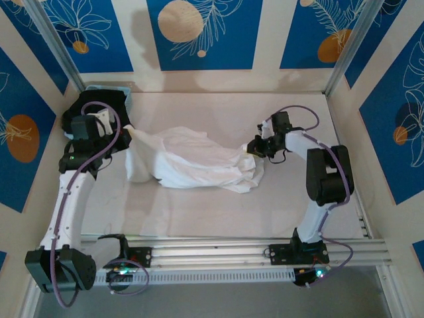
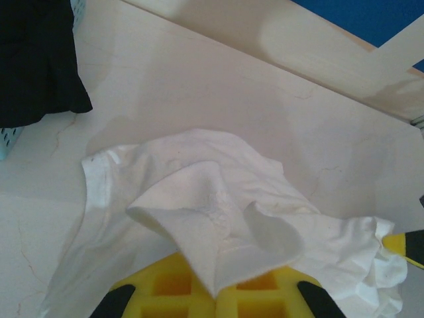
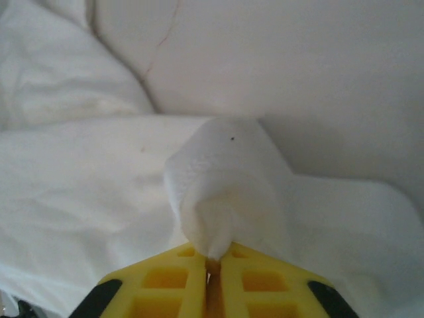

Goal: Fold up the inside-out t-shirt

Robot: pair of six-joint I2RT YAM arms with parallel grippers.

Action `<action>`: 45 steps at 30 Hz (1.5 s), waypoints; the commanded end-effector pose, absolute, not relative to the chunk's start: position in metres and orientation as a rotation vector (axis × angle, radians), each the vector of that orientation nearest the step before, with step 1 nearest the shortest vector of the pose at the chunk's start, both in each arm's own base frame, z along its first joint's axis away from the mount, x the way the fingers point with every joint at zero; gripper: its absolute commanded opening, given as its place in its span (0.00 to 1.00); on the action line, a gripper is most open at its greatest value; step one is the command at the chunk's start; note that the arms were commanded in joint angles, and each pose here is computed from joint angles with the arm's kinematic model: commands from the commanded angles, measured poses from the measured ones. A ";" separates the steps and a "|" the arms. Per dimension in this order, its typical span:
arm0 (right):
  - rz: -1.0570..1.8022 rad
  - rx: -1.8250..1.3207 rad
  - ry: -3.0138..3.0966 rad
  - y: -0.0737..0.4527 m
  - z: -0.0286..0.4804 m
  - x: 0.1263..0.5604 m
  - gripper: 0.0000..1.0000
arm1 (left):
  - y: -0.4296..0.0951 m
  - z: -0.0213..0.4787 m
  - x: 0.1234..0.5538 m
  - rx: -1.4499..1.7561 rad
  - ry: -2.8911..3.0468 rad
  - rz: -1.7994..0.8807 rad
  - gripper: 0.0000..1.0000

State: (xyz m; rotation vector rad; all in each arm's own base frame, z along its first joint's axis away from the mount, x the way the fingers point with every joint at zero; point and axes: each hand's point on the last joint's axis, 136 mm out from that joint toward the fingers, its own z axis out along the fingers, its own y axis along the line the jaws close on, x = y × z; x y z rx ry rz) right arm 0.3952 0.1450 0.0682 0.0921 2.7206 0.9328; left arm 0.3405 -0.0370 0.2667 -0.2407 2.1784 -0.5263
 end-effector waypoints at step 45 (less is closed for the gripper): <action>0.749 0.059 2.767 0.127 0.072 0.337 0.02 | -0.047 0.277 0.349 -0.203 2.123 -0.619 0.00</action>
